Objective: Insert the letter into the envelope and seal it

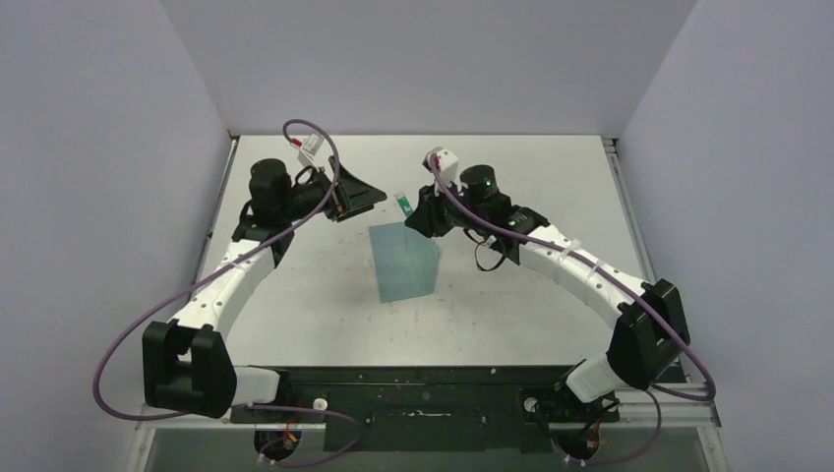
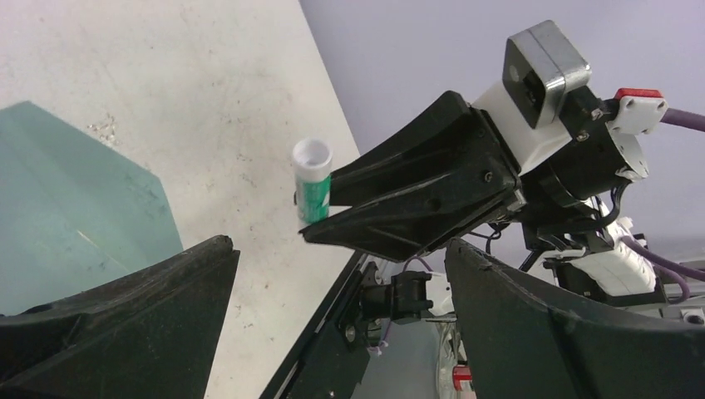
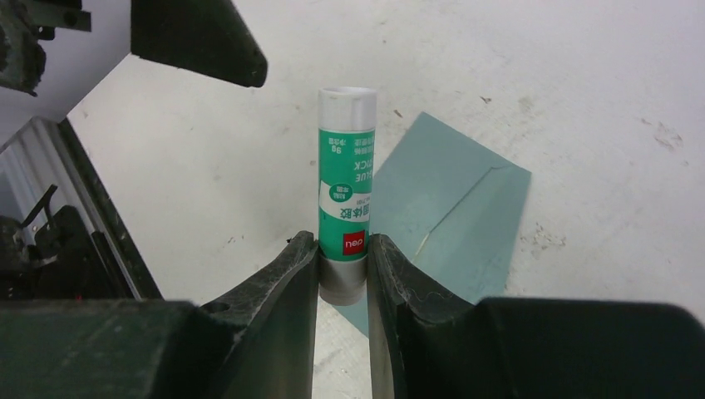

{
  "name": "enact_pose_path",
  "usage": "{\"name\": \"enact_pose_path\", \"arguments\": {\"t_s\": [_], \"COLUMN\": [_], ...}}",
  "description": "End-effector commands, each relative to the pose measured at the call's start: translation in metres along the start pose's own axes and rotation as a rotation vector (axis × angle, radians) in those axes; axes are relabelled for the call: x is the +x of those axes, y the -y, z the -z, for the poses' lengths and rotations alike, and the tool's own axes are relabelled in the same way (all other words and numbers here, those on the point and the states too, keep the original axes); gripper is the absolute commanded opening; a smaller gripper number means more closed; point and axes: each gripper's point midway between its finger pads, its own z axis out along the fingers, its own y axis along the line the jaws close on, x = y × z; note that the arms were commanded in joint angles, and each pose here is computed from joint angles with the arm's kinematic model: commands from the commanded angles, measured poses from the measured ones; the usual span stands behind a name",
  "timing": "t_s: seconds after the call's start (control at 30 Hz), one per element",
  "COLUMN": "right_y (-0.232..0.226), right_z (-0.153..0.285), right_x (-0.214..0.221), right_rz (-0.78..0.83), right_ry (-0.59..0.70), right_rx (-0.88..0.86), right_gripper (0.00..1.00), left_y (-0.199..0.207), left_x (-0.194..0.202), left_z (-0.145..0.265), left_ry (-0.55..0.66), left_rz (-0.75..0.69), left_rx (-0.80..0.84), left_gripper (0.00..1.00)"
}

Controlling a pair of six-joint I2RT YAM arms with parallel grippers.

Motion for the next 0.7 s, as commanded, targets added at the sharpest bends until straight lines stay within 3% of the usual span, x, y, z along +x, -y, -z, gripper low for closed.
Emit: {"name": "enact_pose_path", "arguments": {"t_s": [0.0, 0.13, 0.37, 0.67], "right_y": [-0.040, -0.054, -0.061, -0.064], "right_z": [-0.004, -0.009, -0.014, -0.017], "right_x": [-0.027, -0.022, -0.018, -0.017], "right_rz": [0.172, 0.213, 0.230, 0.228], "right_ry": [0.034, 0.000, -0.039, -0.042], "right_rx": [-0.189, -0.247, -0.277, -0.304], "right_gripper": [0.05, 0.05, 0.05, 0.05], "left_y": [0.048, 0.040, 0.027, 0.026], "left_x": [-0.012, -0.001, 0.013, 0.032], "left_z": [0.007, -0.003, -0.009, -0.008], "left_ry": [0.027, -0.007, -0.080, -0.166], "left_rz": [-0.143, -0.123, -0.066, -0.043], "left_rx": [0.140, 0.111, 0.080, 0.101], "left_gripper": [0.95, 0.83, 0.53, 0.30]}}
